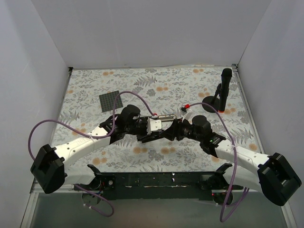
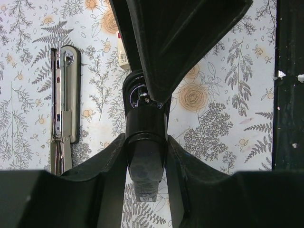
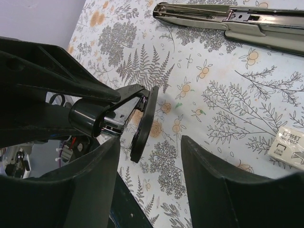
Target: Load the staples into the stapler
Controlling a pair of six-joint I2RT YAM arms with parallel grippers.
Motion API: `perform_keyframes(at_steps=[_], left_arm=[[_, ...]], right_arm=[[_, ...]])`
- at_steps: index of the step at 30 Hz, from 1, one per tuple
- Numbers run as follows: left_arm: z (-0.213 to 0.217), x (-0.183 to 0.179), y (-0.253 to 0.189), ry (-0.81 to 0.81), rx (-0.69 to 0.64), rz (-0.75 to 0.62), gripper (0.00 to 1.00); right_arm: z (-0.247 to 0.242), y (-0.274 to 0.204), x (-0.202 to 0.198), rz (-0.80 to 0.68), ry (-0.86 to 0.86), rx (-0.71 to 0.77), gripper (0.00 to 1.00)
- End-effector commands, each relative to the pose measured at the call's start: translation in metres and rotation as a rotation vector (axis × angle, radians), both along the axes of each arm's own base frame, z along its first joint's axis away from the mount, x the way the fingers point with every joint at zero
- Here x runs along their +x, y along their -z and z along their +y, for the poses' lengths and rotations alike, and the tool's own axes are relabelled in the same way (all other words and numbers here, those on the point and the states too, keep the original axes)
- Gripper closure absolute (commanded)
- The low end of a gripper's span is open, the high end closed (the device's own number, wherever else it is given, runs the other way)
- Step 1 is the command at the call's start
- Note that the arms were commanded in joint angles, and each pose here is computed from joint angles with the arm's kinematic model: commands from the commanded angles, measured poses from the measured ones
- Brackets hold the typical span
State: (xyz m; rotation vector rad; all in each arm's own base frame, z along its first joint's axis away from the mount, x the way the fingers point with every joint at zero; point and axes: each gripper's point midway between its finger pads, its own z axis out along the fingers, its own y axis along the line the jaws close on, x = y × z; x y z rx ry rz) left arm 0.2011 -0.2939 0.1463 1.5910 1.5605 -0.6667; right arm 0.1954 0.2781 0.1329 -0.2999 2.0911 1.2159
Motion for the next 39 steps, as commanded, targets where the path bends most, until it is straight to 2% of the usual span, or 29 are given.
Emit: perform_keyframes(at_steps=[1, 3, 4, 6, 7, 8, 10, 14, 15, 16, 19, 24, 35, 39], left_arm=[[-0.011, -0.003, -0.044, 0.041, -0.141, -0.091, 1.0], [-0.011, -0.004, -0.046, 0.042, -0.152, -0.092, 1.0], [-0.01, -0.005, -0.048, 0.043, -0.161, -0.099, 1.0], [-0.01, -0.007, -0.052, 0.044, -0.177, -0.104, 1.0], [-0.009, -0.008, -0.055, 0.044, -0.187, -0.109, 1.0], [-0.009, -0.008, -0.056, 0.043, -0.194, -0.113, 1.0], [-0.009, -0.009, -0.059, 0.042, -0.207, -0.119, 1.0], [-0.012, -0.012, -0.067, 0.057, -0.247, -0.126, 1.0], [-0.012, -0.012, -0.069, 0.058, -0.255, -0.128, 1.0], [-0.013, -0.012, -0.07, 0.056, -0.259, -0.126, 1.0], [-0.008, -0.007, -0.072, 0.008, -0.267, -0.147, 1.0], [0.013, 0.012, -0.083, -0.184, -0.305, -0.206, 1.0], [0.083, 0.022, -0.043, -0.521, -0.241, -0.16, 1.0], [0.111, 0.038, -0.031, -0.696, -0.225, -0.164, 1.0]], right_arm=[[0.009, -0.02, 0.009, -0.047, 0.012, 0.055, 0.42], [0.009, -0.02, 0.01, -0.052, 0.016, 0.054, 0.52], [0.008, -0.019, 0.01, -0.051, 0.019, 0.052, 0.63], [0.007, -0.019, 0.01, -0.056, 0.024, 0.054, 0.73], [0.006, -0.02, 0.01, -0.058, 0.028, 0.056, 0.83], [0.005, -0.018, 0.01, -0.057, 0.032, 0.051, 0.86], [0.004, -0.017, 0.011, -0.053, 0.04, 0.05, 0.87], [0.006, -0.017, 0.01, -0.045, 0.035, 0.056, 0.82], [0.007, -0.018, 0.009, -0.043, 0.026, 0.06, 0.85], [0.007, -0.017, 0.009, -0.043, 0.024, 0.058, 0.96], [0.003, -0.015, 0.01, -0.043, 0.043, 0.053, 0.99], [-0.016, -0.006, 0.014, -0.033, 0.115, 0.033, 0.99], [-0.049, 0.018, 0.028, 0.031, 0.227, -0.016, 0.99], [-0.054, 0.022, 0.03, 0.047, 0.248, -0.013, 0.99]])
